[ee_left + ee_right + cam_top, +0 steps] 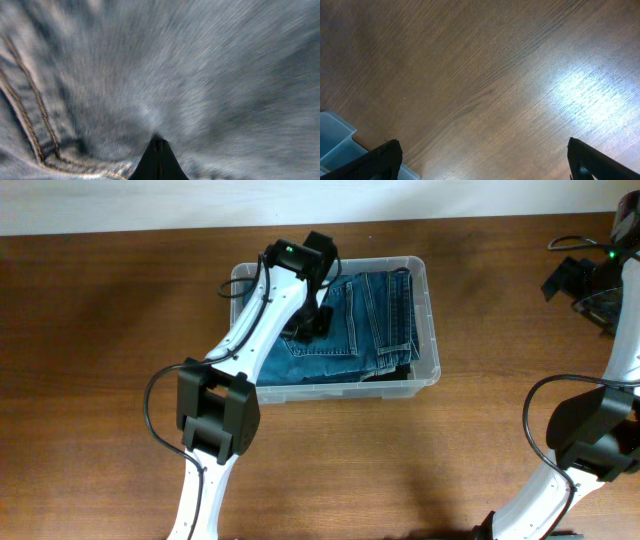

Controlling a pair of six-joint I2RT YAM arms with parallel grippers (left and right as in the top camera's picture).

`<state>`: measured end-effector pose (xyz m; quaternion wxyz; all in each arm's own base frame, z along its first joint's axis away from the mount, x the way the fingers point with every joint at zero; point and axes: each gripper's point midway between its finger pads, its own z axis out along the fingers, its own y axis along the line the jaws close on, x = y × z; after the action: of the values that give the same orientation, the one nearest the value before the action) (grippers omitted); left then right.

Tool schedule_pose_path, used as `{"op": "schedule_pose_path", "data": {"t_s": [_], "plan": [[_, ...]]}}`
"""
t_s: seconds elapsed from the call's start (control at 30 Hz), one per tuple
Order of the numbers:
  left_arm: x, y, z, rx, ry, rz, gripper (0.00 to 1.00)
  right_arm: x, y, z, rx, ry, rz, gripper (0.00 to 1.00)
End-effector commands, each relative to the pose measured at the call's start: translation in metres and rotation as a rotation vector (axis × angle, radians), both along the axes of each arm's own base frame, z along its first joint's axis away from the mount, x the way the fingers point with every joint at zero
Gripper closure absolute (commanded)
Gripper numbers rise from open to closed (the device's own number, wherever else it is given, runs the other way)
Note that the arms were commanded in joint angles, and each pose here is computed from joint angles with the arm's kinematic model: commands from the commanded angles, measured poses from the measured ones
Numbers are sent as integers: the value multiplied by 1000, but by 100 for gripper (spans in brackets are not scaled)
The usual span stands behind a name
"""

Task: Pack container
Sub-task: 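Press and smooth the dark-blue jeans toward the container's right side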

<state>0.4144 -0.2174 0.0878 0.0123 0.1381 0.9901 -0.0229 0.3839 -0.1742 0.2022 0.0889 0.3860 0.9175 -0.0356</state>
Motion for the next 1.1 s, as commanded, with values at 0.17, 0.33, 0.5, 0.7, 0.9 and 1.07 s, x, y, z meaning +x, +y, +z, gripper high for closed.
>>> {"op": "schedule_pose_path", "data": {"t_s": [0.17,0.33,0.5,0.7,0.9,1.07], "plan": [[46,-37,93,-182,-296,-36,99,-2,-3,-2,-7,9,-16,2],[53,-57,92,-211,-343,-61,99,-2,-3,-2,-7,9,-16,2],[51,-79,74,-222,-349,-98,99,-2,-3,-2,-7,9,-16,2],[44,-111,31,-234,-347,-152,99,-2,-3,-2,-7,9,-16,2],[29,-123,-8,-220,-311,-185,99,-2,-3,-2,-7,9,-17,2],[37,-130,15,-255,-370,-187,99,-2,-3,-2,-7,9,-16,2]]}}
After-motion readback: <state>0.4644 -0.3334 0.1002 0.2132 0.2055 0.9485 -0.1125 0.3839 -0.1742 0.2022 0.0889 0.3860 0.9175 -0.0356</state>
